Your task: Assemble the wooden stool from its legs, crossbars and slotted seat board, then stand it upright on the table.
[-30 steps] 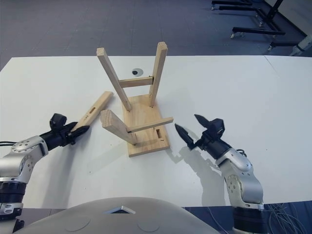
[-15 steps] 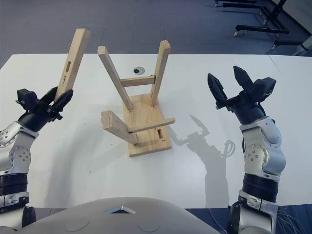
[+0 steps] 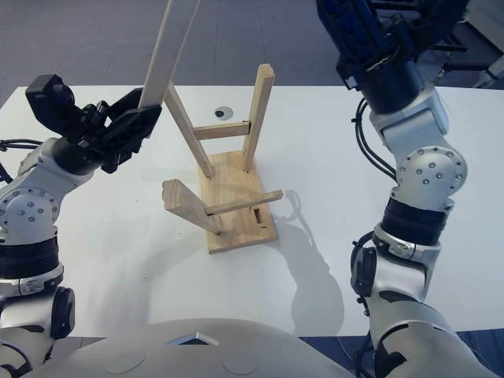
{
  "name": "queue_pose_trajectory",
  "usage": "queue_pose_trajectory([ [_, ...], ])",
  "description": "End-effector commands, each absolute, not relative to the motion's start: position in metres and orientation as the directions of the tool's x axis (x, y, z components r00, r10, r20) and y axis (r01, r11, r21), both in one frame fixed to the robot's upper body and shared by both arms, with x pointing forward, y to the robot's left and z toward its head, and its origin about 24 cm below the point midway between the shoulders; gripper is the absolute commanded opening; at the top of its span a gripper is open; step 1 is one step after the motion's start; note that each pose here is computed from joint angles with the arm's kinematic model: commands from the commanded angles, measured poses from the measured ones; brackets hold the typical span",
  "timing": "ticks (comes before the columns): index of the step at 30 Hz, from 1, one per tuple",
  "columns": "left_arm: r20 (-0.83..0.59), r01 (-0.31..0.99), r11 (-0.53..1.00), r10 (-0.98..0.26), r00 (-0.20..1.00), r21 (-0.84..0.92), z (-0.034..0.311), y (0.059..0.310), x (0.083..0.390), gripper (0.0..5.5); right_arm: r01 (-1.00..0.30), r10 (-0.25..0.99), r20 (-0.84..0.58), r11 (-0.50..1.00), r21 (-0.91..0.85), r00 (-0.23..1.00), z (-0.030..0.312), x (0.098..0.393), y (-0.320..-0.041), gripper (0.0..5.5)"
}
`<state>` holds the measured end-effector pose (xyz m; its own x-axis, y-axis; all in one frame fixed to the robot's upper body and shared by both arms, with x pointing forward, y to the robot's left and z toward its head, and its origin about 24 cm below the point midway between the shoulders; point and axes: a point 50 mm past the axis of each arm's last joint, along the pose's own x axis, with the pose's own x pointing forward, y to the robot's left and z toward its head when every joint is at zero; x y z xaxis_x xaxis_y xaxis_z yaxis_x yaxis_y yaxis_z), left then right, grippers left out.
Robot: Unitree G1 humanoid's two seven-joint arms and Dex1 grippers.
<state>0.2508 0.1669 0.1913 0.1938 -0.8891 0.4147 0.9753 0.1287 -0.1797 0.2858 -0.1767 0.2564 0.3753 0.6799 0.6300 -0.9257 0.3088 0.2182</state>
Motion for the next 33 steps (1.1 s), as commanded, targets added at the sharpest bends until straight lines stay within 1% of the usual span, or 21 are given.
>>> queue_pose_trajectory([
  [1,0.382,0.979,0.065,-0.914,0.136,-0.193,0.192,0.166,0.252,2.07,-0.969,0.752,0.612,0.174,0.178,0.247,0.262,0.283,-0.152,5.40],
  [4,0.384,0.979,0.042,-0.916,0.119,-0.201,0.191,0.164,0.252,2.07,-0.975,0.778,0.602,0.061,0.212,0.180,0.256,0.278,-0.147,5.40],
  [6,0.379,0.976,0.020,-0.919,0.103,-0.216,0.190,0.163,0.250,2.07,-0.975,0.785,0.601,0.021,0.220,0.152,0.253,0.277,-0.142,5.40],
  [13,0.336,0.968,-0.013,-0.939,0.075,-0.252,0.180,0.154,0.246,2.07,-0.974,0.785,0.610,-0.037,0.222,0.109,0.257,0.278,-0.128,5.40],
  [17,0.296,0.972,0.036,-0.949,0.106,-0.234,0.172,0.152,0.249,2.07,-0.969,0.812,0.579,-0.084,0.231,0.068,0.254,0.273,-0.120,5.40],
  [22,0.275,0.980,0.063,-0.955,0.115,-0.190,0.169,0.151,0.249,2.07,-0.957,0.830,0.553,-0.103,0.270,0.067,0.242,0.267,-0.116,5.40],
  [26,0.277,0.979,0.067,-0.953,0.120,-0.191,0.169,0.153,0.249,2.07,-0.946,0.852,0.520,-0.108,0.304,0.070,0.228,0.261,-0.111,5.40],
  [32,0.282,0.980,0.060,-0.953,0.113,-0.190,0.171,0.151,0.249,2.07,-0.940,0.873,0.483,-0.105,0.324,0.069,0.217,0.257,-0.106,5.40],
  [33,0.282,0.980,0.060,-0.953,0.113,-0.191,0.171,0.151,0.249,2.07,-0.941,0.874,0.481,-0.102,0.324,0.072,0.217,0.257,-0.105,5.21],
])
